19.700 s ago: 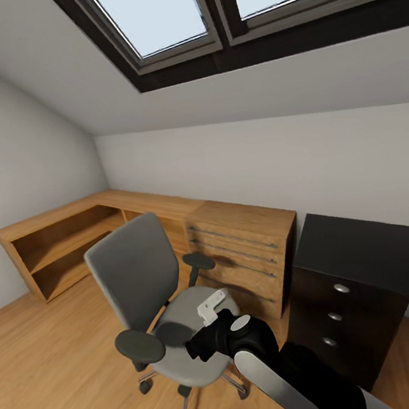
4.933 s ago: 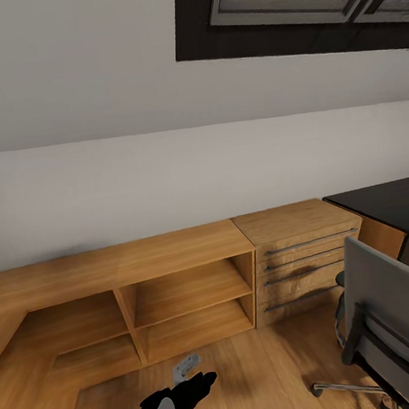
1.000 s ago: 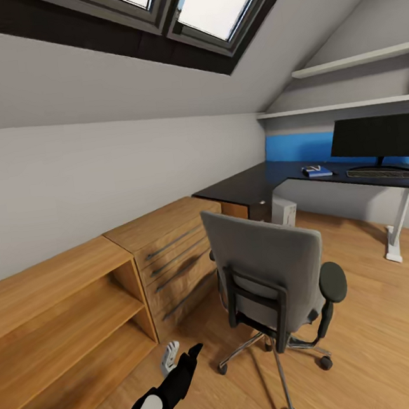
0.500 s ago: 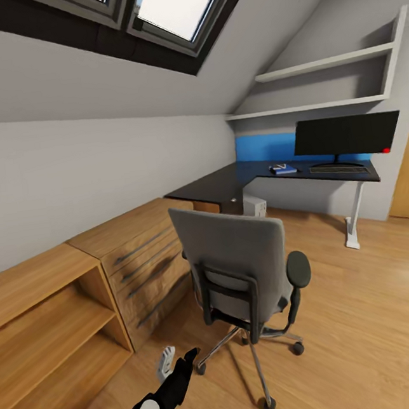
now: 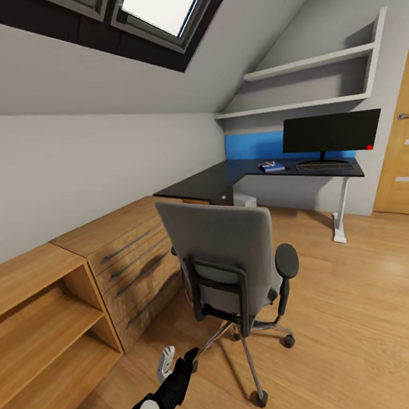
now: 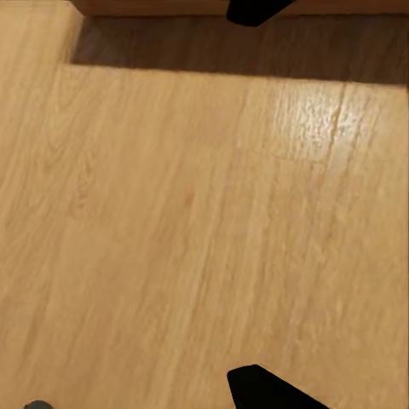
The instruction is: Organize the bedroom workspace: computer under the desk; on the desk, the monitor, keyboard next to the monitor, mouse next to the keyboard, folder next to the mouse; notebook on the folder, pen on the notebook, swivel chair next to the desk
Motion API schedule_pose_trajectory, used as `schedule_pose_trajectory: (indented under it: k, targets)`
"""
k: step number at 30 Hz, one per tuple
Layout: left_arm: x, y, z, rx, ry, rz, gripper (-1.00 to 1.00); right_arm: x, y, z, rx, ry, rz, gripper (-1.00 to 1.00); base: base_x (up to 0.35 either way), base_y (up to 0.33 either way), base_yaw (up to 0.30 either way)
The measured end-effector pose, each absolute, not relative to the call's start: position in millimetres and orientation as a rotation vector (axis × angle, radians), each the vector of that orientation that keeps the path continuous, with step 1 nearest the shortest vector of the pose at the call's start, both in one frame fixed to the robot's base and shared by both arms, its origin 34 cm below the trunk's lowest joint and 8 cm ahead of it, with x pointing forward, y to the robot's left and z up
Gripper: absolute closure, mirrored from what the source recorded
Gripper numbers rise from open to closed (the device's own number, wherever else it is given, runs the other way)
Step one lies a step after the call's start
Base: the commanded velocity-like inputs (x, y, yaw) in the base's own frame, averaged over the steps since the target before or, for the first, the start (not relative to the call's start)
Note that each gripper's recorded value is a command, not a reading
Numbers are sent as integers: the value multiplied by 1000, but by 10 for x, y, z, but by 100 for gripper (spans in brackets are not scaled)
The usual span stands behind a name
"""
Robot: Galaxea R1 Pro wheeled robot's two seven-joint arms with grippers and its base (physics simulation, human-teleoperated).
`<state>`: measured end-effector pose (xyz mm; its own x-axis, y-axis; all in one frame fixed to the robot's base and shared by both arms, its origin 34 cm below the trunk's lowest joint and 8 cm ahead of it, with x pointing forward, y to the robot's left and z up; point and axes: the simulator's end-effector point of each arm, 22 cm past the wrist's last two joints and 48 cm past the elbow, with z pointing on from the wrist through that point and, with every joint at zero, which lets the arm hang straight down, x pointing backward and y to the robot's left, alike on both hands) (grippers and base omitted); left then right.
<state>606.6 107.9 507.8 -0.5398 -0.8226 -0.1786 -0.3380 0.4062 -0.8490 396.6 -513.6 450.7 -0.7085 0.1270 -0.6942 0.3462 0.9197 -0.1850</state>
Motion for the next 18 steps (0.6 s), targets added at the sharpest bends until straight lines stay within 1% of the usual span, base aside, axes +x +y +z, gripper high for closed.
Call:
schedule_pose_trajectory:
  k: [2,3,4,9,15,18]
  targets:
    - [6058,1082,5034,-984,2071,-1056,-100,4083,-5136,4554,352,2350,-402,-100,0,0,-6]
    - [6053,1096,5010,-983,2071,-1054,-100,4389,-5188,4792,401,2331,-434,-100,0,0,-3]
    - [6049,1099,4988,-983,2071,-1054,-100,4501,-5213,4879,419,2318,-441,-100,0,0,-2]
    - [6028,1111,4879,-983,2072,-1053,-100,4887,-5355,5306,509,2251,-448,-100,0,0,-1]
    - [5993,1096,4750,-978,2078,-1058,-100,5303,-5210,5849,498,2128,-380,-100,0,0,0]
    - [5977,1093,4685,-977,2080,-1059,-100,5533,-5245,6177,518,2061,-372,-100,0,0,0]
